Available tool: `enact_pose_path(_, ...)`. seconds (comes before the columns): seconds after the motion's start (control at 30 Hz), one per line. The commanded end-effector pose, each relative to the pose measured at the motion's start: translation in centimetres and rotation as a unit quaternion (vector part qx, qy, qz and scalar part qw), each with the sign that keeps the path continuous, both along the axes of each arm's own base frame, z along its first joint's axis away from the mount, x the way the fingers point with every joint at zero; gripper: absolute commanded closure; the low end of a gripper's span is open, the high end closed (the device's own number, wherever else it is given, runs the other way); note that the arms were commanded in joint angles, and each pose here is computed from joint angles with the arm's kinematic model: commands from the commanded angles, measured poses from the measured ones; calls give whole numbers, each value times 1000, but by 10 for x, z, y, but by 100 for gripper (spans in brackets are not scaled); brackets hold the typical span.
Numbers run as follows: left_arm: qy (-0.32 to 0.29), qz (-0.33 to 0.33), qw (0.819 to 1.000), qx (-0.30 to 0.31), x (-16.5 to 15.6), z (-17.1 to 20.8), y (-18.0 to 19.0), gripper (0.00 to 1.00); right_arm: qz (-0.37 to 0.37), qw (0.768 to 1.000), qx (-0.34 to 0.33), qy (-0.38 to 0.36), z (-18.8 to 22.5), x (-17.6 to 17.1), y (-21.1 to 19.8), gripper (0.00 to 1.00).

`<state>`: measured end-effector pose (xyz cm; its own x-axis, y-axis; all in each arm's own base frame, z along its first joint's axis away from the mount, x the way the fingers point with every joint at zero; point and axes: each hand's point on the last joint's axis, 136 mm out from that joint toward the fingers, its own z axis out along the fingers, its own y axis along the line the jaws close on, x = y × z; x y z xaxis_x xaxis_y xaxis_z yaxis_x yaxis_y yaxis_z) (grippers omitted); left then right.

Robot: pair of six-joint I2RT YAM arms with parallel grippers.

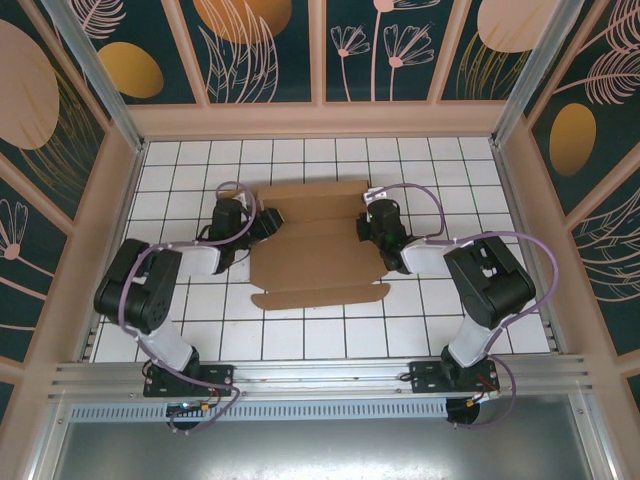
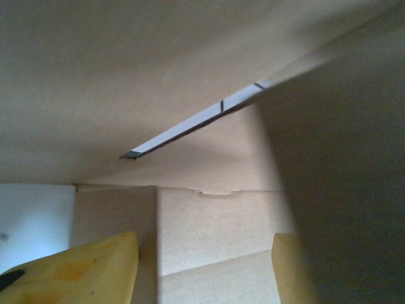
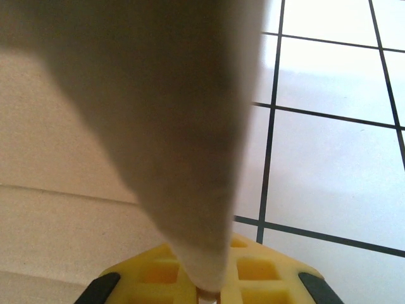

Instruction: Fold the paper box

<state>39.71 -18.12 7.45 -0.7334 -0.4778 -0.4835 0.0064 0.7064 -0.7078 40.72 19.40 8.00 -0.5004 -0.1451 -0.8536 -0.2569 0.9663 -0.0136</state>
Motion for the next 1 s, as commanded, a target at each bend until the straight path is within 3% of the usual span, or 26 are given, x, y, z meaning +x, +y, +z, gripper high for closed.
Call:
enact_pose_path(0.0, -8, 15, 999, 38, -12, 21, 19, 42, -15, 999, -16, 29, -9, 0, -11, 92)
enact_pose_path(0.2, -11, 39, 996, 82, -31, 49, 43, 43, -20, 999, -20, 24, -3, 9, -16, 94)
enact_pose_path(0.4, -62, 90, 986, 125, -46, 95, 76, 46, -11, 999, -22, 21, -3, 10, -15, 94)
enact_pose_path(0.53, -48, 144, 971, 184, -36, 98, 120, 39, -4, 1000, -21, 21, -3, 8, -15, 94)
enact_pose_path(0.6, -66, 130, 965, 219, -29, 99, 123, 35, -1, 1000, -20, 20, -2, 9, -13, 94)
enact_pose_path(0.67, -102, 85, 967, 217, -21, 98, 108, 28, 2, 1000, -18, 21, -4, 8, -12, 94)
enact_pose_path(0.83, -163, 31, 950, 263, -6, 101, 98, 26, 4, 1000, -11, 20, -4, 10, -10, 94)
enact_pose_path(0.97, -174, -12, 935, 308, 7, 93, 97, 27, 4, 1000, -7, 19, -1, 11, -11, 94)
